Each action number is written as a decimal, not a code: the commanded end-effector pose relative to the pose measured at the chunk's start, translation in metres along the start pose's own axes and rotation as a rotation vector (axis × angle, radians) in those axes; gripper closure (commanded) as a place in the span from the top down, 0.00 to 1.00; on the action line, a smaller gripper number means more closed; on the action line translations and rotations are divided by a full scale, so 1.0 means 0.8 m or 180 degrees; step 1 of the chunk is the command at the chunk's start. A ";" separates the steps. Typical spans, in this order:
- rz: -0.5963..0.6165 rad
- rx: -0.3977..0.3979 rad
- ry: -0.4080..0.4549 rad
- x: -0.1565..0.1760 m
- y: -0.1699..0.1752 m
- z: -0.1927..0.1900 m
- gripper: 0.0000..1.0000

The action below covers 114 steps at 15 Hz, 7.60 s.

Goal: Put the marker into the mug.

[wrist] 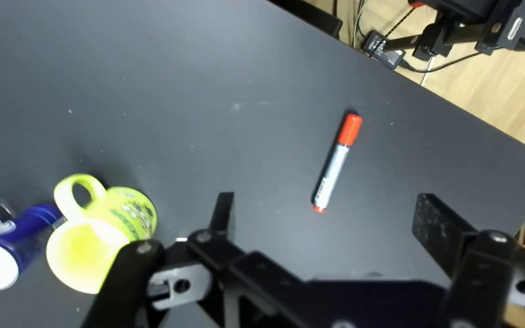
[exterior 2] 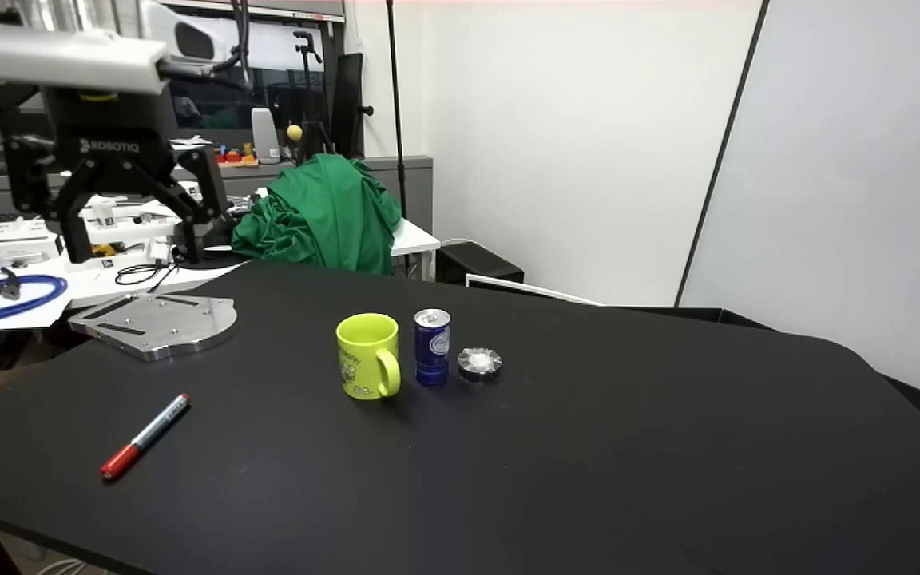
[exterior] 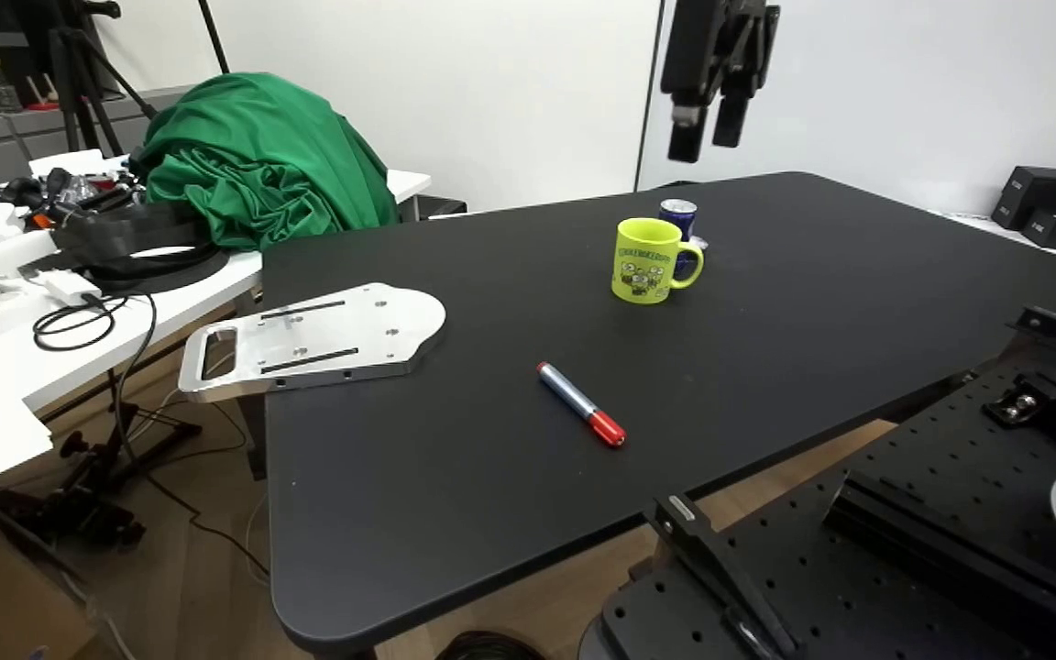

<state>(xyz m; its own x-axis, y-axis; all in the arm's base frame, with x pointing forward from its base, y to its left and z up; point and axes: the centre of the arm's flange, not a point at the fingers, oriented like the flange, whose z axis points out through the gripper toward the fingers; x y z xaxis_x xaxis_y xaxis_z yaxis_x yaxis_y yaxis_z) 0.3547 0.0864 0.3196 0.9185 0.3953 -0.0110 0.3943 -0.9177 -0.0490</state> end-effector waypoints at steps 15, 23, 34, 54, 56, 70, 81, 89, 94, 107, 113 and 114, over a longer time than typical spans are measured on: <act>0.1286 -0.0038 -0.0263 0.065 -0.147 0.261 1.00; 0.1523 0.0158 -0.0245 0.092 -0.131 0.309 1.00; 0.1667 0.0082 -0.0413 0.114 -0.082 0.322 1.00; 0.1775 -0.0030 -0.0667 0.129 -0.021 0.285 1.00; 0.1776 -0.0037 -0.0697 0.126 -0.023 0.293 1.00; 0.1733 -0.0031 -0.0772 0.131 -0.030 0.303 0.04; 0.2282 0.0314 -0.1160 0.163 0.044 0.229 0.06; 0.3015 0.1322 -0.1829 0.179 0.175 0.118 0.06; 0.3444 0.1745 -0.1916 0.171 0.251 0.102 0.06; 0.4054 0.2312 -0.2052 0.146 0.359 0.155 0.06; 0.4260 0.2450 -0.2043 0.132 0.398 0.185 0.06; 0.4286 0.2454 -0.2053 0.129 0.402 0.192 0.06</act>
<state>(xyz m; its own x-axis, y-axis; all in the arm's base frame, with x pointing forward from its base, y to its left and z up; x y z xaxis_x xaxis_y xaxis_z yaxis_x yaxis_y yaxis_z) 0.5596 -0.1473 0.1590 0.3669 -0.4723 -0.8015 -0.8731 -0.4721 -0.1215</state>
